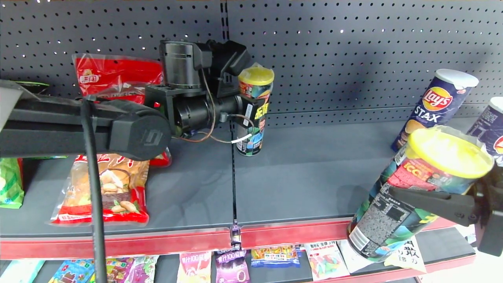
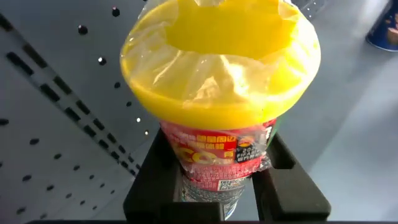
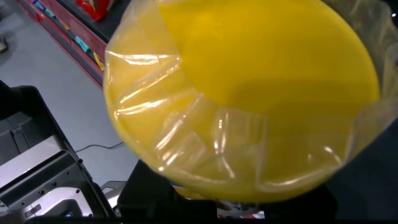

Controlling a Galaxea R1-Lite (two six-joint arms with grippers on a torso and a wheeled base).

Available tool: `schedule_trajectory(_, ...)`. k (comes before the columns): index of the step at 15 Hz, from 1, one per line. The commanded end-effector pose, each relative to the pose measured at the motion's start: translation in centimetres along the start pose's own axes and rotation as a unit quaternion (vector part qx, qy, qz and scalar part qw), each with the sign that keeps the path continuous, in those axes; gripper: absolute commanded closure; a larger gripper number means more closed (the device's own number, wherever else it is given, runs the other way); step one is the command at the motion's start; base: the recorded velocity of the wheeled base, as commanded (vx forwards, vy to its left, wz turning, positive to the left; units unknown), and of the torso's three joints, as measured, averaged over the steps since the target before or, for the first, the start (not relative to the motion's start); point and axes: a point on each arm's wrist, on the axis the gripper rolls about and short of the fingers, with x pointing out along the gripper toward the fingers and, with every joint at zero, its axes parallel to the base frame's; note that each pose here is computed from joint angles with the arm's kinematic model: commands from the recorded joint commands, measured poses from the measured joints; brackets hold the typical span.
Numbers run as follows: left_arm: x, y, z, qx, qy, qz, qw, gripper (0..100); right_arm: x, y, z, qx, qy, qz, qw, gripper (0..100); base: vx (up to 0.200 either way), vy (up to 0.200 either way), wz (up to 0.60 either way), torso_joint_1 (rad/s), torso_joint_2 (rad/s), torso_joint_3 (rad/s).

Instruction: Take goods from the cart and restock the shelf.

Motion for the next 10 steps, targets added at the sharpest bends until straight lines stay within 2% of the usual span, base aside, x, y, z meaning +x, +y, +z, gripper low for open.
schedule_trajectory(1,-1.5,0.0,0.9,0.0,-0.008,0.001,1.0,100,0.0,0.0,0.0,0.0,0.0,0.0,1.0,100,0.0,0.0,0.0,0.0,0.0,0.0)
schedule_trajectory(3,-3.1,-0.1,1.2,-0.001,-0.013,-0.005,0.9999,100,0.0,0.0,0.0,0.0,0.0,0.0,1.0,100,0.0,0.0,0.0,0.0,0.0,0.0)
schedule_trajectory(5,-4.5,-0.4,1.3,-0.005,-0.017,-0.034,0.9993,100,0.1,0.0,0.0,0.0,0.001,0.001,1.0,100,0.0,0.0,0.0,0.0,0.0,0.0)
schedule_trajectory(6,-5.0,-0.5,1.5,-0.012,-0.022,-0.058,0.998,100,0.1,0.0,-0.1,0.001,0.003,0.001,1.0,100,0.0,0.0,0.0,0.0,0.0,0.0)
schedule_trajectory(7,-5.4,-0.7,1.5,-0.025,-0.026,-0.089,0.9954,100,0.2,-0.1,-0.1,0.002,0.004,0.001,1.0,100,0.0,0.0,0.0,0.0,0.0,0.0)
schedule_trajectory(8,-5.7,-0.8,1.4,-0.029,-0.026,-0.108,0.9934,100,0.2,-0.1,-0.1,0.002,0.004,0.001,1.0,100,0.0,0.0,0.0,0.0,0.0,0.0)
schedule_trajectory(10,-6.8,-1.3,0.9,-0.031,-0.026,-0.165,0.9855,100,0.2,-0.1,-0.1,0.002,0.004,0.001,1.0,100,0.0,0.0,0.0,0.0,0.0,0.0)
